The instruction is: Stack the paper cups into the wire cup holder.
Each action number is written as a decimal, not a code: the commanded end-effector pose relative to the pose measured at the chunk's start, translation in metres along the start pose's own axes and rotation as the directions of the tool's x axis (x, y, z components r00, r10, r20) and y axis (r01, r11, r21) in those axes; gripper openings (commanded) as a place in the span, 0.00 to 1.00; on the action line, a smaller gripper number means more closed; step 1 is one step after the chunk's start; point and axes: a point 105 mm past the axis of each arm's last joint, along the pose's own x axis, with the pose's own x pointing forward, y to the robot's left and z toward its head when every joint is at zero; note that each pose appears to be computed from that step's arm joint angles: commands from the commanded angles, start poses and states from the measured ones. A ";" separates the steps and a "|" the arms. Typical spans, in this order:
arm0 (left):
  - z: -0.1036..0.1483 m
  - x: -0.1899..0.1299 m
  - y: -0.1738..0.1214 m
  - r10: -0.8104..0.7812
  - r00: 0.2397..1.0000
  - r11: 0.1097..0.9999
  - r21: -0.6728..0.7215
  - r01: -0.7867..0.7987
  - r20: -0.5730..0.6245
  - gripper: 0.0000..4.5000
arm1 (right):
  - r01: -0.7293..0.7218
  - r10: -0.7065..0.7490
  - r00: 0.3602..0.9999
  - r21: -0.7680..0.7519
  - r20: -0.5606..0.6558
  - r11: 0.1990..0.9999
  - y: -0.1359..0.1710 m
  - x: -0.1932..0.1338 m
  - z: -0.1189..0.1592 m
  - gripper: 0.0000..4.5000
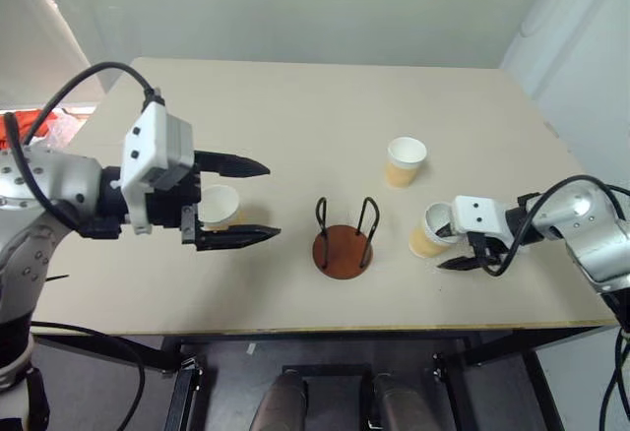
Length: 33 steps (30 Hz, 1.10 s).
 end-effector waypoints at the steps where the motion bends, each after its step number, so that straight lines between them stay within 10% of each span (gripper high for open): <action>1: 0.000 -0.004 0.005 0.042 0.999 0.999 0.030 -0.041 -0.024 1.00 | 0.051 -0.052 0.998 -0.046 -0.018 0.998 -0.011 -0.013 0.004 0.34; 6: -0.004 -0.003 0.008 0.053 0.998 0.998 0.026 -0.052 -0.031 1.00 | 0.035 -0.033 0.999 -0.086 0.027 0.996 -0.015 -0.023 0.019 0.01; 16: 0.003 -0.013 0.015 0.063 0.998 0.996 0.063 -0.062 -0.013 1.00 | 0.087 0.027 0.936 -0.303 0.352 0.949 -0.038 -0.096 0.120 0.01; 21: 0.003 -0.014 0.015 0.050 0.999 0.997 0.067 -0.049 -0.004 1.00 | 0.041 0.163 0.921 -0.503 0.354 0.863 -0.028 -0.082 0.165 0.01; 33: 0.000 -0.021 0.008 0.069 0.997 0.996 0.049 -0.068 -0.015 1.00 | -0.090 0.277 0.935 -0.604 0.224 0.792 -0.017 -0.027 0.157 0.01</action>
